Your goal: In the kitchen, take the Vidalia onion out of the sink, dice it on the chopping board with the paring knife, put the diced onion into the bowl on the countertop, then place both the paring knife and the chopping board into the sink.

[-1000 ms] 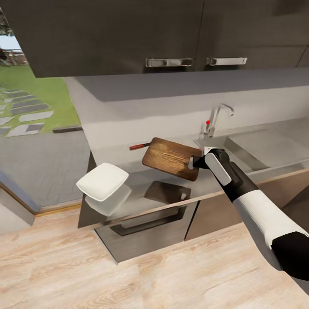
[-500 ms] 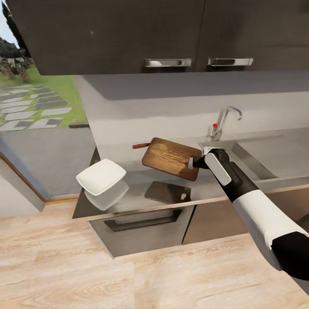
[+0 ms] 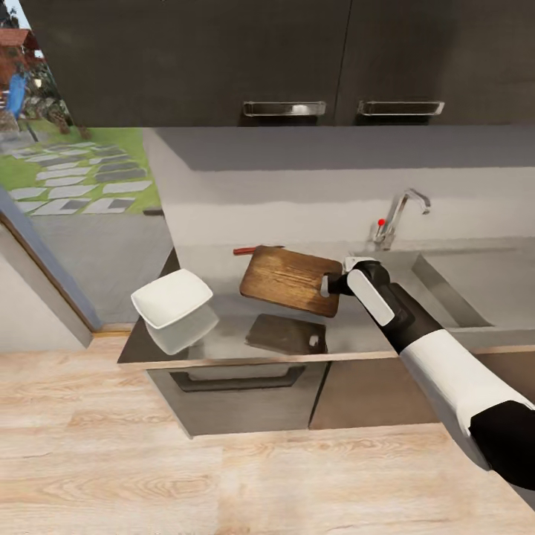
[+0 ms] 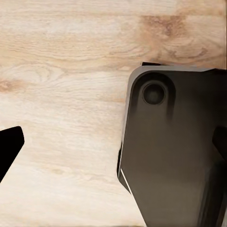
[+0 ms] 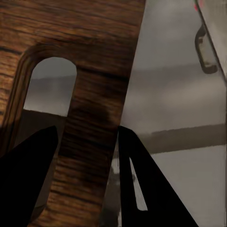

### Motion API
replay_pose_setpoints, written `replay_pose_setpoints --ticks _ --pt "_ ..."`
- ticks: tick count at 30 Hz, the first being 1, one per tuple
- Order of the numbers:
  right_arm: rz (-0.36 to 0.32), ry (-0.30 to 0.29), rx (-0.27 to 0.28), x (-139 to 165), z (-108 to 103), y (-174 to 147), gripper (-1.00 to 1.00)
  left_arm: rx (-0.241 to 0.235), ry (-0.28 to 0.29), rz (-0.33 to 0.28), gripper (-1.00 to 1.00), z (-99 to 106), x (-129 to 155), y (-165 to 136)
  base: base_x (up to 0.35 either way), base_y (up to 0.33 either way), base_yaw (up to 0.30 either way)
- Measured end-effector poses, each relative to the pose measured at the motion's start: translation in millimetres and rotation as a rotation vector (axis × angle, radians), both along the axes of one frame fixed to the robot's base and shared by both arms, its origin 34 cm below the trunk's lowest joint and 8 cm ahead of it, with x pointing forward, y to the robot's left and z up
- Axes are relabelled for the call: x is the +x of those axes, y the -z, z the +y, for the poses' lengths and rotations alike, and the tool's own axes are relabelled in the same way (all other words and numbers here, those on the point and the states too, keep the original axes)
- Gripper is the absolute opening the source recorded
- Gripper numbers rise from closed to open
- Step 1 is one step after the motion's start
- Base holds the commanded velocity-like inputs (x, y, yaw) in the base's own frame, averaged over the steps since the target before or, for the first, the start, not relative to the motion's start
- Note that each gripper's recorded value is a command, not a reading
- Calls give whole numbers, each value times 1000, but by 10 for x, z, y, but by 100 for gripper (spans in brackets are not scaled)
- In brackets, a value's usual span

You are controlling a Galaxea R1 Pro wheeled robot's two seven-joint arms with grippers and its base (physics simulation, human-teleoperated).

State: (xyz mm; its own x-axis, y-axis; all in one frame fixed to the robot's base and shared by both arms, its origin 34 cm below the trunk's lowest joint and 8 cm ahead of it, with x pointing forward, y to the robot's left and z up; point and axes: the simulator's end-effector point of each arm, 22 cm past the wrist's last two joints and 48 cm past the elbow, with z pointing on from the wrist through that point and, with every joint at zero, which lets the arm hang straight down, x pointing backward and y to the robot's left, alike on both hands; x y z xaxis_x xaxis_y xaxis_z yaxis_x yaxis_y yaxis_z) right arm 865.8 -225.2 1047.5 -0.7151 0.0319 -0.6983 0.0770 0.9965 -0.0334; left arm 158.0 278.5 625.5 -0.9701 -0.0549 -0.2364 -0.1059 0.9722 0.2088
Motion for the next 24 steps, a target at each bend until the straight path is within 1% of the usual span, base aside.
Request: replay_pose_setpoints --ticks 24 --pt "-1 -8 3 0 40 0 -100 1 0 0 100 11 0 -1 0 -325 218"
